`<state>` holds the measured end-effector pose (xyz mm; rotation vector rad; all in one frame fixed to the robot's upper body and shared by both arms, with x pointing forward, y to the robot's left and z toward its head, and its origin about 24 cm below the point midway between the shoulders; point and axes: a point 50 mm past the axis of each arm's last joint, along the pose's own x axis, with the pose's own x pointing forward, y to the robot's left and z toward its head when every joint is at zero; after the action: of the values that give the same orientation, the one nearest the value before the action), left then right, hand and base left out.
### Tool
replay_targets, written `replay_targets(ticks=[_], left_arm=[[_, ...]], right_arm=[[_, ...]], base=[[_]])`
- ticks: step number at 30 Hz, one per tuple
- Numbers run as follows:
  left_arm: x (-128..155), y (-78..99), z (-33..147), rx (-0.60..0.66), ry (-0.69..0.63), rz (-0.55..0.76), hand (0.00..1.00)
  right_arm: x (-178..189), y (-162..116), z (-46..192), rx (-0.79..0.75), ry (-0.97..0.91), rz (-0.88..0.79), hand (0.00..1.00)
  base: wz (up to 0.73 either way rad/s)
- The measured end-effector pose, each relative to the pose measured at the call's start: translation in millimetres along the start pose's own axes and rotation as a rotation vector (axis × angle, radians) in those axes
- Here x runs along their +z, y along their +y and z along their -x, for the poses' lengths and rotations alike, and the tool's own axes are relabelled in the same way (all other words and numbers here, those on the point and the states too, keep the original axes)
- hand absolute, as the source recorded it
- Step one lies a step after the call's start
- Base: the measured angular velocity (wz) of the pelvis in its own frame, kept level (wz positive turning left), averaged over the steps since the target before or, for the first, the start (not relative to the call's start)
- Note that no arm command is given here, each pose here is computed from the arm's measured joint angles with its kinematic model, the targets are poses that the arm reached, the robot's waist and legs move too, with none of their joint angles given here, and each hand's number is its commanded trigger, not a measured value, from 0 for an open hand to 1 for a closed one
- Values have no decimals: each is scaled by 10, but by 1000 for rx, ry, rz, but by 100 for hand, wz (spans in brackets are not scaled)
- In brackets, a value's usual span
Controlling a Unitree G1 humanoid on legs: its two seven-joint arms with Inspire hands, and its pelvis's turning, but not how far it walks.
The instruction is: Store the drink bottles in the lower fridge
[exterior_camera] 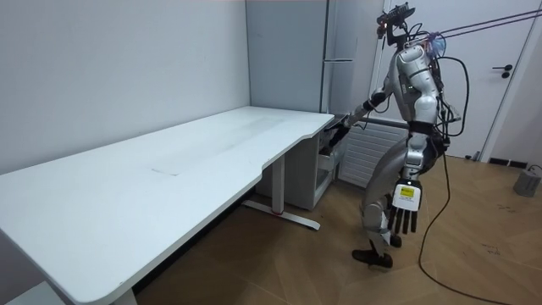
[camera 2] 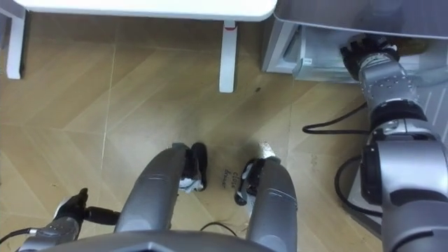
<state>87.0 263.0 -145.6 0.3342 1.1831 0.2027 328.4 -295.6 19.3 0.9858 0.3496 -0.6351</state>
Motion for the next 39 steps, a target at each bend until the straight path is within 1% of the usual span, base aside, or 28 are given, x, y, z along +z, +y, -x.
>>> replay_targets(ticks=[10,15,20,26,30,33,35,39], left_arm=[[4,-28,2,-14,-6,-19,0],[6,-55,-1,-34,-1,-36,0],[21,-67,-4,-47,-2,-31,0],[15,-47,-11,-57,7,-16,0],[45,-27,-30,-54,11,-6,0],[6,-18,-31,-53,25,9,0],[-31,-15,-32,-55,41,3,0],[-88,-1,-28,-48,63,21,0]], right_arm=[[-37,-15,0,27,9,35,0],[-68,-86,-2,17,16,85,0],[-77,-226,8,16,18,138,0],[-129,-373,27,2,47,167,0],[-149,-394,43,19,50,182,0],[-214,-547,92,32,68,193,0],[-256,-700,138,19,81,204,0],[-379,-852,209,17,106,213,0]], base=[[-4],[-1],[2],[0],[1],[4],[-10],[-13]])
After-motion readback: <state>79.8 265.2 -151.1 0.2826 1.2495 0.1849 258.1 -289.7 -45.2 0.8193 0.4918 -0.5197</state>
